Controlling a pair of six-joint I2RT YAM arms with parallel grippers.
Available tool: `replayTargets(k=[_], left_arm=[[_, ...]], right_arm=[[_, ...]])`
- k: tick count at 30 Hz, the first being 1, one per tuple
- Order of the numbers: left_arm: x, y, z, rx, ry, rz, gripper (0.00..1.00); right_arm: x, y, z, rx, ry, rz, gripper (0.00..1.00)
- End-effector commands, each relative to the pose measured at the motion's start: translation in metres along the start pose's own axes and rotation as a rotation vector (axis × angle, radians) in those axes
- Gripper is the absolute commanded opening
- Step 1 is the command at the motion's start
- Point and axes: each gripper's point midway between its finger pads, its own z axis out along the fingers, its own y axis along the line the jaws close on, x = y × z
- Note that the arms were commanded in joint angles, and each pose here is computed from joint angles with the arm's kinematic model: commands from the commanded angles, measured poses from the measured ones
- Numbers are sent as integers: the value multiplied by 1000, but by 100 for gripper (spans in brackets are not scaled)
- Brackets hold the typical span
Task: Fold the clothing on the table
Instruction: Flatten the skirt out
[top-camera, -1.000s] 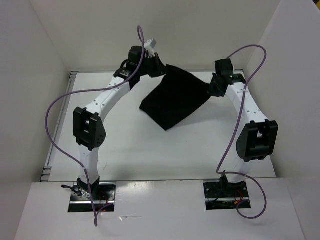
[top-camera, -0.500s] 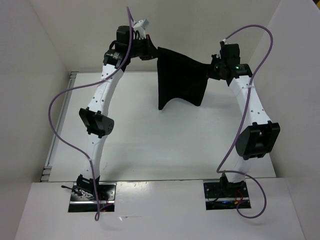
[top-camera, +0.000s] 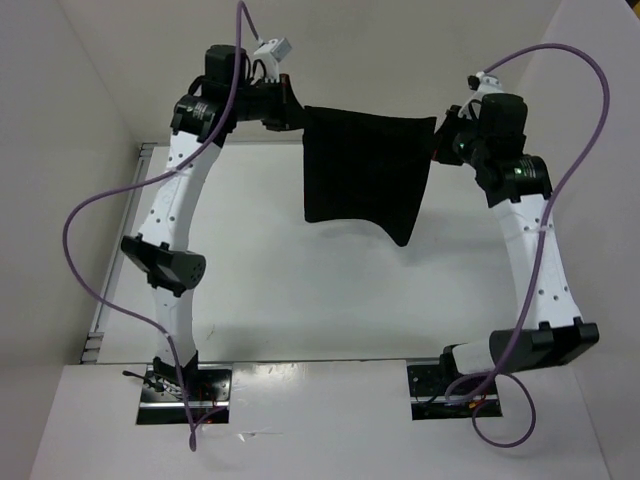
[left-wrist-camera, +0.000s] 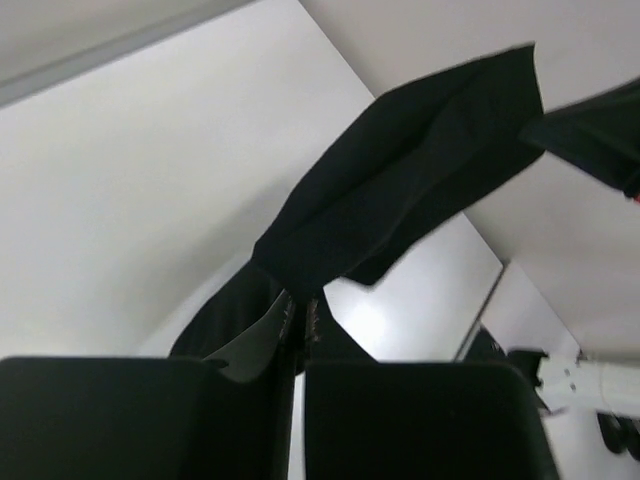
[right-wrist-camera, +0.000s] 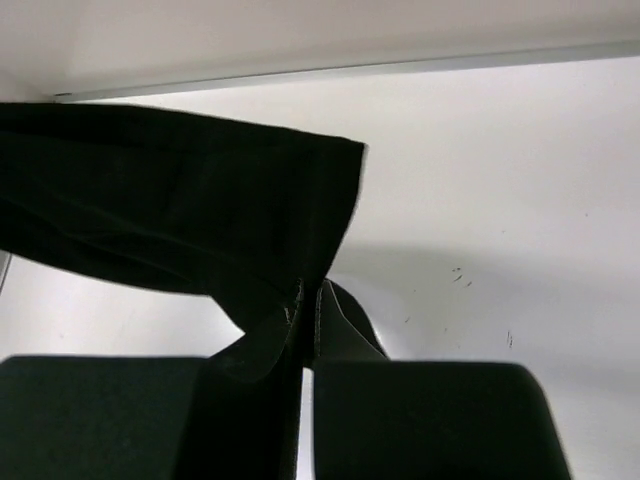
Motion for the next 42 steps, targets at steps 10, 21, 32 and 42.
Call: replayTargets(k=[10,21,32,42], left_arm=[[75,-44,-118,-80,-57,-69,7],[111,99,-28,-334,23,-182,7],[108,220,74,-372,-21,-252,49],[165,161,44,-199,125,-284,48]], right_arm=[[46,32,-75,-152,75,-26,0],[113,27,12,-204,279,102,0],[122,-23,170,-5,310,95,26],[128,-53,140,324,315,51,32]])
